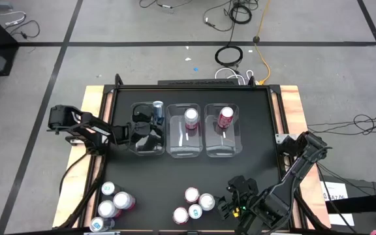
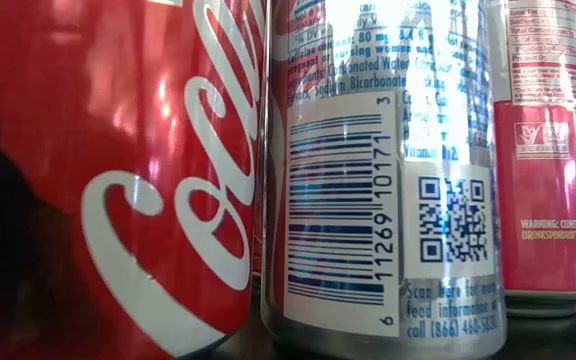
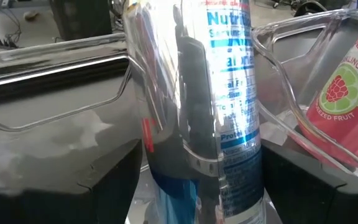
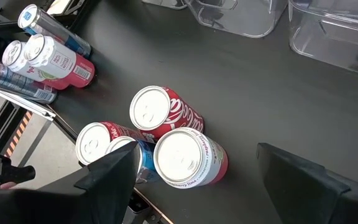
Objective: Sort soda cans
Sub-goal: Put the blue soda can into the left transparent bin
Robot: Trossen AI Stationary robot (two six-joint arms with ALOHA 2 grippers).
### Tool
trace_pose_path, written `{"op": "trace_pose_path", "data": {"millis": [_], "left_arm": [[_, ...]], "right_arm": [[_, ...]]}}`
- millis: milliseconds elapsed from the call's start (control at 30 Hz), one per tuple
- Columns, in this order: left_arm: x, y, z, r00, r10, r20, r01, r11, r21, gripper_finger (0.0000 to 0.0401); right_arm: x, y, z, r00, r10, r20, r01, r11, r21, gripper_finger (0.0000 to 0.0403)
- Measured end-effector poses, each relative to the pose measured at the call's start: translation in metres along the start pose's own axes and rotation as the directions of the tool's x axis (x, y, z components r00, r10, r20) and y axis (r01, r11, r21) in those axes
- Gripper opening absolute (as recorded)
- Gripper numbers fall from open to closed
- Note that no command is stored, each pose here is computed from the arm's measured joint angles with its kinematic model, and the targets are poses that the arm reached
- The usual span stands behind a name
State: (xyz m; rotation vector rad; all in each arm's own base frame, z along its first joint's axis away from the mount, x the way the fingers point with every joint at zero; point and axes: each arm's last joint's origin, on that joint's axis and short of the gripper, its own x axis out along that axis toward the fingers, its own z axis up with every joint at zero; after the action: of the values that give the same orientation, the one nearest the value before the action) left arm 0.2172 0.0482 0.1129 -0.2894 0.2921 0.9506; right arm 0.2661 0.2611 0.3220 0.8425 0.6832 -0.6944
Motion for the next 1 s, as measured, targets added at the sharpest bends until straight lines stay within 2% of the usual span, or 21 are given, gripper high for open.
{"op": "trace_pose_path", "data": {"millis": [133, 433, 700, 1000], "left_arm": [[0.000, 0.000, 0.000, 1.000, 0.004, 0.002, -0.004, 1.000, 0.001, 0.0311], [0.000, 0.001, 0.000, 1.000, 0.024, 0.012, -0.024, 1.000, 0.002, 0.0251], [0.000, 0.000, 0.002, 0.999, 0.020, 0.027, -0.022, 0.997, 0.069, 0.0256], [-0.001, -0.005, 0.015, 0.992, 0.022, 0.124, -0.041, 0.986, 0.159, 0.0257]], "right_arm": [[0.000, 0.000, 0.000, 1.000, 0.000, 0.000, 0.000, 1.000, -0.001, 0.0313], [0.000, 0.000, 0.000, 1.000, 0.000, 0.000, 0.000, 1.000, -0.005, 0.0313], [0.000, -0.001, 0.000, 1.000, -0.006, 0.001, 0.006, 1.000, -0.013, 0.0313], [0.000, -0.001, 0.000, 1.000, -0.008, -0.004, 0.008, 1.000, -0.007, 0.0313]]}}
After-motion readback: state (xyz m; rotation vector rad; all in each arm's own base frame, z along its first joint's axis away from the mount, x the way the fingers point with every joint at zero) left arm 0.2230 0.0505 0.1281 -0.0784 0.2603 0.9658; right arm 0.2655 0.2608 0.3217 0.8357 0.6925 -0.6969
